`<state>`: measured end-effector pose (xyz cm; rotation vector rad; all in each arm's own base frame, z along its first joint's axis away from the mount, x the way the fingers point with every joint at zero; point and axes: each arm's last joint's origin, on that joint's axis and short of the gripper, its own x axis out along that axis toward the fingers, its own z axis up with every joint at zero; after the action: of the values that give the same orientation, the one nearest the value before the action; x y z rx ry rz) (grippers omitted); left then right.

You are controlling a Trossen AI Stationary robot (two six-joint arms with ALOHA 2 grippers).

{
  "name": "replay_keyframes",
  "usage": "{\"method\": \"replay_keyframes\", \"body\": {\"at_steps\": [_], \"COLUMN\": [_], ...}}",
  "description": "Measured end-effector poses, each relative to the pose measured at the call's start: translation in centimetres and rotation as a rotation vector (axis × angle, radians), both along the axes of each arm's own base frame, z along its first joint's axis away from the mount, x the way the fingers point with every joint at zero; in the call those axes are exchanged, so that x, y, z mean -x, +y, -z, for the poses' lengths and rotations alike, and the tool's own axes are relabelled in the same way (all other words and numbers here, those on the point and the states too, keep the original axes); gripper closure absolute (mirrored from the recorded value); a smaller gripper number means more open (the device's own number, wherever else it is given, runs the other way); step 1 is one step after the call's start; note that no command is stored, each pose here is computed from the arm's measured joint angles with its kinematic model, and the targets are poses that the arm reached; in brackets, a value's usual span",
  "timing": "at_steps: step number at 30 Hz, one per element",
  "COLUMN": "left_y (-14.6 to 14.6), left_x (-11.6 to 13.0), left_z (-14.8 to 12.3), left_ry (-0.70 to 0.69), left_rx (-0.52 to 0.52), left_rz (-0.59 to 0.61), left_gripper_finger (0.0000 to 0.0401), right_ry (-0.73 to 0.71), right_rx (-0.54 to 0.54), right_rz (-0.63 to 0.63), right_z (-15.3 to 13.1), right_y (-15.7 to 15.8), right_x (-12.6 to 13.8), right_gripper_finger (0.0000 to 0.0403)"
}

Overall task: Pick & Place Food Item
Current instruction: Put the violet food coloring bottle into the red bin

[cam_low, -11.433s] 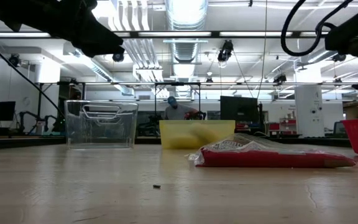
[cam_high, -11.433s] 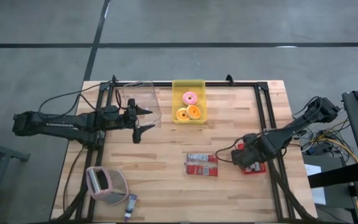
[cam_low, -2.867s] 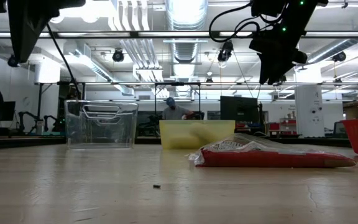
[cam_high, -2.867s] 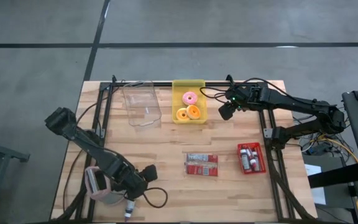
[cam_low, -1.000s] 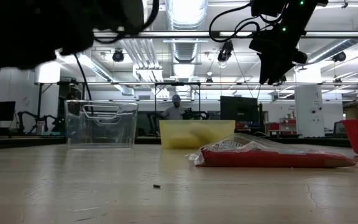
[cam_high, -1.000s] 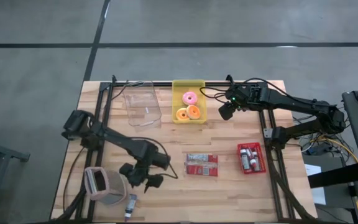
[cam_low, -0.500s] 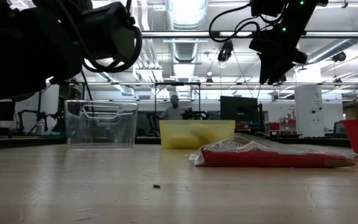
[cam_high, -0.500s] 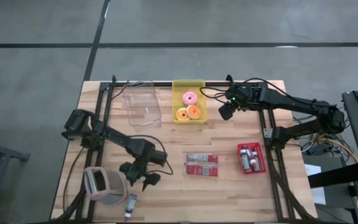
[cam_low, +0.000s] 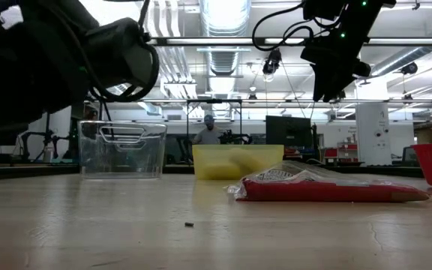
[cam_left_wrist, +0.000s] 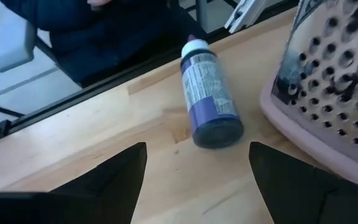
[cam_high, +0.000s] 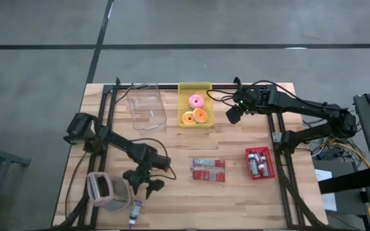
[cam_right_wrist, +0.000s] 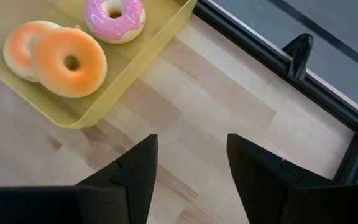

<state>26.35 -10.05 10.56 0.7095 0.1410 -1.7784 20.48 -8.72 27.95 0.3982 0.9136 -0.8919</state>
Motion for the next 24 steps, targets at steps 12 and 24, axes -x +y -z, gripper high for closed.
{"method": "replay_keyframes", "body": {"at_steps": [12,24], "left_y": [-0.6,-0.8], "left_x": [1.1,1.5], "left_z": [1.1,1.4], "left_ry": [0.006,0.021], "left_rx": [0.036,0.051], "left_rz": [0.009,0.001], "left_gripper_finger": [0.0112,0.0112], "right_ry": [0.000,0.000], "right_rx": [0.000,0.000], "right_rz": [0.000,0.000], "right_z": [0.0,0.0], "right_y": [0.0,0.0], "right_x": [0.0,0.0], "right_gripper_finger": [0.0213,0.0213]}}
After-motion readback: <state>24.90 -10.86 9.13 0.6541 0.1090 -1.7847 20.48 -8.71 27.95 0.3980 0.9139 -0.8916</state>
